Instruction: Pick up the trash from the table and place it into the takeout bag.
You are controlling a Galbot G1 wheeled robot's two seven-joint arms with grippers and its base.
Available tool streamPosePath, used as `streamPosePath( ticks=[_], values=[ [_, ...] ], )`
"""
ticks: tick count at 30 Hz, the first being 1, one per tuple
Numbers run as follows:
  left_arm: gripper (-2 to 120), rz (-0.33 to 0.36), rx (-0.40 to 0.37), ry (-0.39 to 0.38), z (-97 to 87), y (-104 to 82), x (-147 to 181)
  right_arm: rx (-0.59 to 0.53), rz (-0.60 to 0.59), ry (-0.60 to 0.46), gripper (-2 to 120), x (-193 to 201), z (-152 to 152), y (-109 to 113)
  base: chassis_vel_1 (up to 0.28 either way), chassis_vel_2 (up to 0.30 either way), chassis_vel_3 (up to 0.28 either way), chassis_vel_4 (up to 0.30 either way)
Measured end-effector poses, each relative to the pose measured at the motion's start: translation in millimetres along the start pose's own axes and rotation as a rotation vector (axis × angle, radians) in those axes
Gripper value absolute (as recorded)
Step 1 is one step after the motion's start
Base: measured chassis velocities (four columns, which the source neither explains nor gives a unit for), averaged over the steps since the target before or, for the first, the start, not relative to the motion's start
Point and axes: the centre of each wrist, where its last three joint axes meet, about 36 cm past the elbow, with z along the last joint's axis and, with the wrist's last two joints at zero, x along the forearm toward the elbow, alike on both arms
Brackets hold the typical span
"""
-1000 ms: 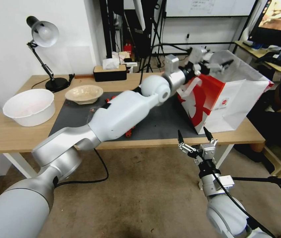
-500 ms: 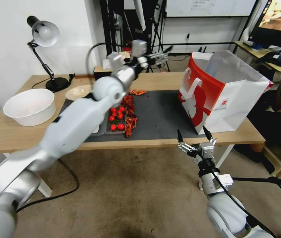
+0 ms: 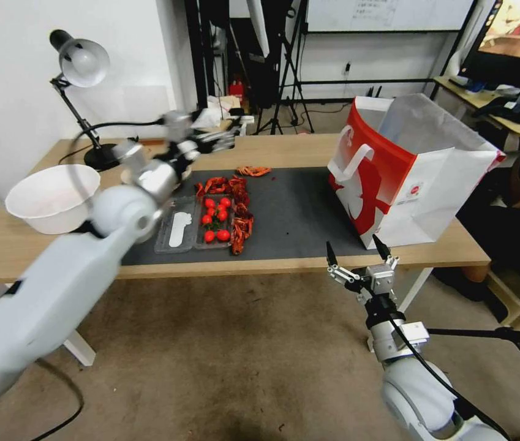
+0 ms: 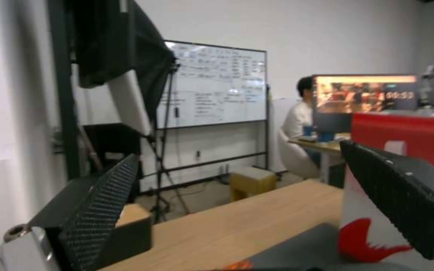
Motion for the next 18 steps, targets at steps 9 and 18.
streamPosePath(
  ticks=[9,18],
  values=[
    [100,-0.124,-0.035,0.03,31.9,-7.1,69.0,0.003,-0.005,0.001,100,-4.4,5.2,0.2,0.0,0.0,0.0,0.0],
    [100,-0.266,-0.091,0.024,52.3,-11.1,123.8,0.004,-0.01,0.004,100,-7.5,10.4,1.0,0.0,0.0,0.0,0.0]
  ],
)
